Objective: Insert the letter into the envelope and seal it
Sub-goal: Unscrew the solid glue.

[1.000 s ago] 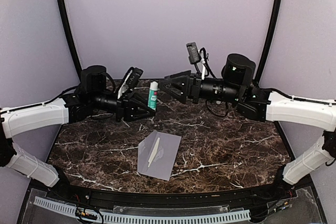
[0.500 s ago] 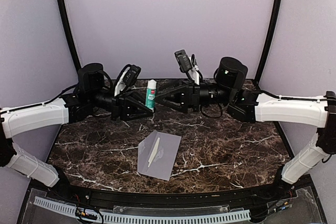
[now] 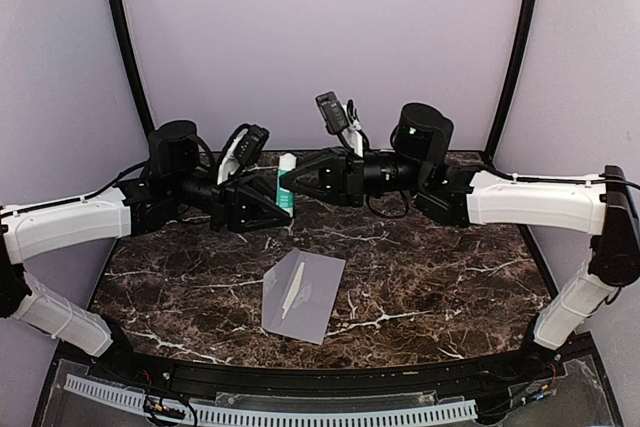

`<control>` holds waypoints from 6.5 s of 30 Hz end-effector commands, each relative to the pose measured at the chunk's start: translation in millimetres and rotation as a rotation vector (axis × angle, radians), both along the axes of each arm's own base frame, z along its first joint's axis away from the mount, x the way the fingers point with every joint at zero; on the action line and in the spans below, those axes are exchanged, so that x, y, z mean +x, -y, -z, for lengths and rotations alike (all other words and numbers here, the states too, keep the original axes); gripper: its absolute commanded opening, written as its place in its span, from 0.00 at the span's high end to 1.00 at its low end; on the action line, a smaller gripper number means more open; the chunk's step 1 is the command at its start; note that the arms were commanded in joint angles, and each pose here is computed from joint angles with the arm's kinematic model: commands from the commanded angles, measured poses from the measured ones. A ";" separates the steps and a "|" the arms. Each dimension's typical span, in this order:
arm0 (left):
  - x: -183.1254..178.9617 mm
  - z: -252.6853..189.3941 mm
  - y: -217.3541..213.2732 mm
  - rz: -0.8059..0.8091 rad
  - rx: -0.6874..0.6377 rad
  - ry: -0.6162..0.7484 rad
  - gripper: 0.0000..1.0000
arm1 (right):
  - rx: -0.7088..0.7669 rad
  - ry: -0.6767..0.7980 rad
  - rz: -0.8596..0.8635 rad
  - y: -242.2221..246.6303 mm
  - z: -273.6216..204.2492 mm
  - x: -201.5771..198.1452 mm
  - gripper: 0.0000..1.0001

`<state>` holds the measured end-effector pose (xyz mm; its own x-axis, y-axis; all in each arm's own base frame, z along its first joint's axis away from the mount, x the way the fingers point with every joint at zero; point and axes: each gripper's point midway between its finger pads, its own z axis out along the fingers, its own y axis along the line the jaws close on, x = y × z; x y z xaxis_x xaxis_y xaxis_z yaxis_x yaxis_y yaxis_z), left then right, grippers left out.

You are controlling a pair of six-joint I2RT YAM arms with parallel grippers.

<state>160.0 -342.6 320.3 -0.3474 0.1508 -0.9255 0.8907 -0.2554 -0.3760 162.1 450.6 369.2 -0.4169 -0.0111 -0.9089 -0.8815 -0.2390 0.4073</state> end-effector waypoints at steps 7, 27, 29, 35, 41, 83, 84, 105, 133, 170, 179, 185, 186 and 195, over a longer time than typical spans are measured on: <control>8.6 -1.2 0.2 -0.072 -0.003 0.045 1.00 | 0.033 0.034 0.046 5.6 -15.3 -4.7 0.94; 78.3 14.4 -16.4 -0.558 0.119 0.144 1.00 | -0.287 -0.032 0.628 -15.9 34.3 69.8 0.96; 84.5 16.8 -19.7 -0.600 0.132 0.147 1.00 | -0.308 -0.067 0.667 -17.9 39.4 74.2 0.96; 97.1 22.2 -26.6 -0.685 0.166 0.146 1.00 | -0.411 -0.112 0.789 -23.5 62.0 89.0 0.96; 100.9 25.8 -26.7 -0.700 0.182 0.133 1.00 | -0.443 -0.119 0.862 -28.4 63.2 90.2 0.96; 7.3 -8.7 -3.8 -0.176 -0.005 0.163 1.00 | 0.027 0.054 0.126 7.9 -12.0 -11.7 0.43; 6.9 -8.2 -3.5 -0.175 -0.004 0.162 1.00 | 0.030 0.056 0.126 7.8 -13.3 -11.3 0.45; 32.8 -2.9 -7.3 -0.383 0.037 0.213 1.00 | -0.002 0.049 0.217 -4.8 -1.9 -1.5 0.84; 87.3 22.6 -20.3 -0.677 0.204 0.209 1.00 | -0.324 -0.112 0.793 -24.0 62.3 68.6 0.94; -8.4 -14.0 -1.0 -0.063 -0.021 0.103 1.00 | 0.063 0.079 0.225 27.7 -25.0 -9.8 0.16; -9.6 -13.1 -0.4 -0.052 -0.018 0.097 1.00 | 0.088 0.070 0.139 17.2 -25.3 -18.2 0.45; -9.7 -10.9 0.9 -0.044 -0.013 0.088 1.00 | 0.072 0.068 0.115 7.6 -19.2 -20.5 0.64; -9.8 -10.1 1.1 -0.042 -0.011 0.086 1.00 | 0.069 0.069 0.117 6.5 -18.8 -20.1 0.67; 9.2 -8.6 0.2 -0.181 0.004 0.127 1.00 | 0.043 0.068 0.210 6.0 -14.9 -8.9 0.91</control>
<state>155.2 -344.3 316.2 -0.3090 0.1510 -0.9390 0.9264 -0.1757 -0.3331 154.5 444.7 364.5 -0.3659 0.0603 -0.9287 -0.9292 -0.0804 0.3608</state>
